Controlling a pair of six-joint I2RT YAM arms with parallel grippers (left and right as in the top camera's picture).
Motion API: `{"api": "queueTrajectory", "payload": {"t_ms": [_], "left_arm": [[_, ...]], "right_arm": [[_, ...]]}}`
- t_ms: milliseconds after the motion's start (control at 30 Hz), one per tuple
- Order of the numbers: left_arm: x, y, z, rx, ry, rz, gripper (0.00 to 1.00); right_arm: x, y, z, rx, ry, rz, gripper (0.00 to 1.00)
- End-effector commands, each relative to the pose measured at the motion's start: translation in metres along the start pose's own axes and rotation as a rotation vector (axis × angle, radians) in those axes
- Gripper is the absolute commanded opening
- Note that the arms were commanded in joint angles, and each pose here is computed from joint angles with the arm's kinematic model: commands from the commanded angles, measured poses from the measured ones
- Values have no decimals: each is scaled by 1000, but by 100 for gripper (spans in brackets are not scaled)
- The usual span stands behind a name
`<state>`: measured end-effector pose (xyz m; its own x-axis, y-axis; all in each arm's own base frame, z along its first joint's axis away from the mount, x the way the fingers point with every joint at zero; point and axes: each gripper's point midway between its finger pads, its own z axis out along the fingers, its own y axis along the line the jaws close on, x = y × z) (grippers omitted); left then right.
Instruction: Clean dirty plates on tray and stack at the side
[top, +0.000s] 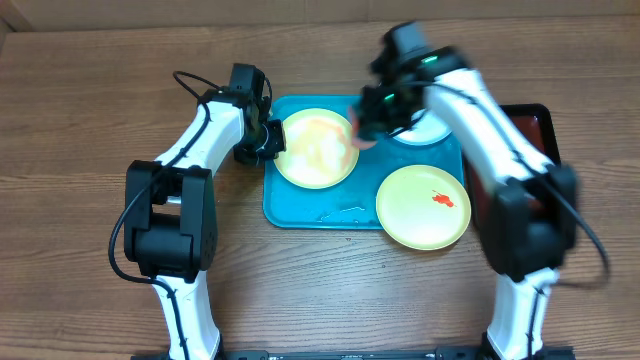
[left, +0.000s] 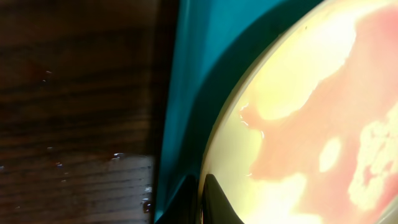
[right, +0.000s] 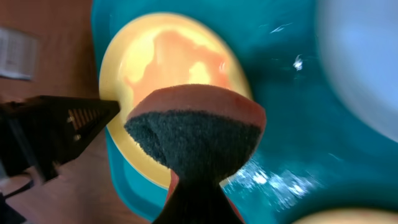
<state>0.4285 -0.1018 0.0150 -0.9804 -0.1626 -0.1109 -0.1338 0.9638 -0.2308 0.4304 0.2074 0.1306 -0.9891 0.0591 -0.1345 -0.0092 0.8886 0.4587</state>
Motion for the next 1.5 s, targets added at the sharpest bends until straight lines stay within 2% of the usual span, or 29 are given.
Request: {"api": "queueTrajectory", "payload": {"t_ms": [0, 167, 433, 733, 1067, 1467], "left_arm": [[-29, -3, -35, -22, -109, 61, 4], [-43, -4, -87, -122, -253, 109, 4], [-44, -19, -153, -327, -448, 219, 4], [-38, -47, -174, -613, -598, 336, 4], [-30, -63, -221, -875, -836, 266, 4], [-14, -76, -268, -1104, -1022, 231, 4]], "right_arm": [[-22, -12, -92, 46, -202, 12, 4], [-13, -73, -145, 172, -246, 155, 4], [-8, -128, -170, 224, -246, 271, 4], [-9, -136, -173, 248, -256, 277, 4], [-9, -138, -173, 263, -259, 279, 4], [-8, -138, -173, 263, -254, 281, 4]]}}
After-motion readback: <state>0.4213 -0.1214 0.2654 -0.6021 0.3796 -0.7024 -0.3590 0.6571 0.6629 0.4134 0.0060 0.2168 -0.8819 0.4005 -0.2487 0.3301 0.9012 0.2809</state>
